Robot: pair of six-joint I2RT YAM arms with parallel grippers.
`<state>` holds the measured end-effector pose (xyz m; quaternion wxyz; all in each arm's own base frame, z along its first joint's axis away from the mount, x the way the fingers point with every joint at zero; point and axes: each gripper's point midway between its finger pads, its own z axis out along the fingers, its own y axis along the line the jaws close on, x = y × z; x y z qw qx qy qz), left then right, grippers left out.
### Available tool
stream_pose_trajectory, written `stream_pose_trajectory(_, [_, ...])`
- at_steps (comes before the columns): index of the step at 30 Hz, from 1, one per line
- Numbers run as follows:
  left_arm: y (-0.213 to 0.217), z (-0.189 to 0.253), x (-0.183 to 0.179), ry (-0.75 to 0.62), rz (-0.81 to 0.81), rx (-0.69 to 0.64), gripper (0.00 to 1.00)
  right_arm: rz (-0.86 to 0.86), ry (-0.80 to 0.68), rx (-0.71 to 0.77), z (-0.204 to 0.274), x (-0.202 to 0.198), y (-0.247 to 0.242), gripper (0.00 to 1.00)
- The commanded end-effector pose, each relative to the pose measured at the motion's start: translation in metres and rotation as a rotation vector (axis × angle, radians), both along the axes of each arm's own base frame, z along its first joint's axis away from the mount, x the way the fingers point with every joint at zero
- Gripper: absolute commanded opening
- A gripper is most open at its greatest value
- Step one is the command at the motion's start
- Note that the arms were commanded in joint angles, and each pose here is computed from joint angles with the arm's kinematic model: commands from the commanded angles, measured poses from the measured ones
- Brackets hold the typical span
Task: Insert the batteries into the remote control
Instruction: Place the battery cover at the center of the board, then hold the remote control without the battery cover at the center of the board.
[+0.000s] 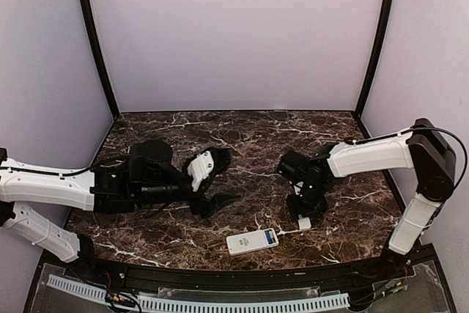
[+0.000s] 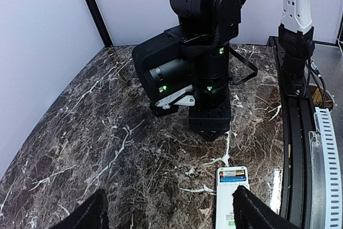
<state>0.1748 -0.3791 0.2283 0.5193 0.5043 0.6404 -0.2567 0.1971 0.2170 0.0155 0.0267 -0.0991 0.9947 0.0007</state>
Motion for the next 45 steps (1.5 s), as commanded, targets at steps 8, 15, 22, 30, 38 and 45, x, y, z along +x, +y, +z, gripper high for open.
stream_pose_trajectory(8, [0.005,-0.083,-0.019,0.23,-0.064,0.272,0.92,-0.019,0.032,0.062,0.007,-0.028,-0.011,0.58])
stream_pose_trajectory(15, [0.003,-0.129,-0.02,0.277,-0.069,0.38,0.95,-0.026,0.026,0.095,0.0,-0.031,-0.012,0.56])
stream_pose_trajectory(22, [0.004,-0.181,-0.022,0.345,-0.071,0.51,0.95,0.007,-0.013,0.147,0.013,-0.017,0.0,0.59])
stream_pose_trajectory(30, [0.001,-0.201,-0.04,0.298,-0.137,0.546,0.96,-0.012,-0.057,0.164,0.017,0.005,-0.005,0.56])
stream_pose_trajectory(38, [0.002,-0.22,-0.044,0.256,-0.117,0.619,0.91,-0.029,-0.034,0.165,0.013,0.001,-0.005,0.47])
stream_pose_trajectory(45, [0.007,-0.23,-0.04,0.256,-0.093,0.676,0.78,-0.046,-0.021,0.166,0.008,-0.005,-0.008,0.43])
